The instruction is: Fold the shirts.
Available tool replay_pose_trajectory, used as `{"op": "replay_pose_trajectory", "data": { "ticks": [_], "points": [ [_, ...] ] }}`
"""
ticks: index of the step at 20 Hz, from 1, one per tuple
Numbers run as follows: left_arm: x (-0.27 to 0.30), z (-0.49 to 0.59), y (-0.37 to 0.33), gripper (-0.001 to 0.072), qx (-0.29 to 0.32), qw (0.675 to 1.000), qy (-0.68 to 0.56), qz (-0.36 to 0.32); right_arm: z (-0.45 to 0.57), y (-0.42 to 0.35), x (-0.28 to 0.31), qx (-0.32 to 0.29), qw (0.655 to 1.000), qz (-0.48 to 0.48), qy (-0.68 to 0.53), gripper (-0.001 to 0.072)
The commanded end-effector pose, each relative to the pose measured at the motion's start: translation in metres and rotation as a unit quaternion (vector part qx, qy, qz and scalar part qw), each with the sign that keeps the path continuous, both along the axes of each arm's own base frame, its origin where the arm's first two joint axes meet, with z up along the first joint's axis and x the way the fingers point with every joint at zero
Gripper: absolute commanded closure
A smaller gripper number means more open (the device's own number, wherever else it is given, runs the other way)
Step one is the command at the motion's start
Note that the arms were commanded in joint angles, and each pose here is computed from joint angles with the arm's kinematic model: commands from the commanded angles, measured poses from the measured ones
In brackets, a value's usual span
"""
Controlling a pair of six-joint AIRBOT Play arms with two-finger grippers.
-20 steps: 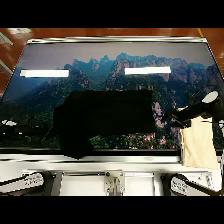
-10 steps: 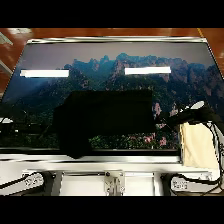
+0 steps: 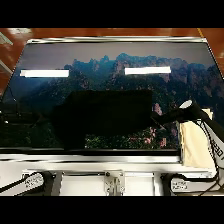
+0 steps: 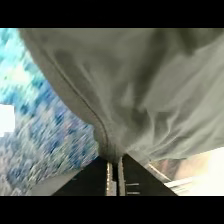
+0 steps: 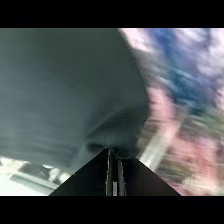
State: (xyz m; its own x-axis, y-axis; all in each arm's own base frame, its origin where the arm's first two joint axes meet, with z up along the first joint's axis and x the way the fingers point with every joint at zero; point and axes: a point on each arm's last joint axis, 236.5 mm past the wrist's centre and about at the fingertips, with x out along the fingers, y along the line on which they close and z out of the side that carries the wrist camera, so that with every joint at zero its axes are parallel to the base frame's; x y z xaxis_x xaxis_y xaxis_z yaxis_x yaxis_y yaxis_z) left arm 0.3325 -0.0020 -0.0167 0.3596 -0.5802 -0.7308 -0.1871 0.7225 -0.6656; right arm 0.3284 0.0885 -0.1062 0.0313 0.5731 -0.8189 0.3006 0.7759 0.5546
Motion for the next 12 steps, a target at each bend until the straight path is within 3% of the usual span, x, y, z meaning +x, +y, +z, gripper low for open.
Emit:
{"op": "replay_pose_trajectory", "data": {
  "ticks": [1,3,5,6,9,10,12],
  "points": [
    [0.029,0.084,0.009,0.0668,0.040,0.994,-0.099,-0.032,0.077,0.009,0.040,0.000,0.986,0.068,-0.150,0.0650],
    [0.048,0.182,0.019,0.0668,0.111,0.968,-0.221,-0.033,0.182,0.004,0.076,-0.038,0.945,0.097,-0.310,0.0650],
    [0.046,0.315,0.021,0.0668,0.200,0.905,-0.375,-0.012,0.326,-0.006,0.092,-0.099,0.861,0.082,-0.492,0.0650],
    [0.031,0.380,0.016,0.0667,0.238,0.862,-0.447,0.004,0.411,-0.015,0.084,-0.136,0.798,0.054,-0.585,0.0650],
    [-0.062,0.552,-0.021,0.0668,0.309,0.704,-0.635,0.068,0.612,-0.039,-0.007,-0.211,0.602,-0.046,-0.768,0.0650],
    [-0.096,0.585,-0.034,0.0668,0.317,0.662,-0.674,0.085,0.646,-0.041,-0.042,-0.219,0.562,-0.064,-0.795,0.0650],
    [-0.156,0.623,-0.054,0.0668,0.344,0.592,-0.720,0.109,0.677,-0.039,-0.099,-0.226,0.523,-0.079,-0.818,0.0650]
  ]
}}
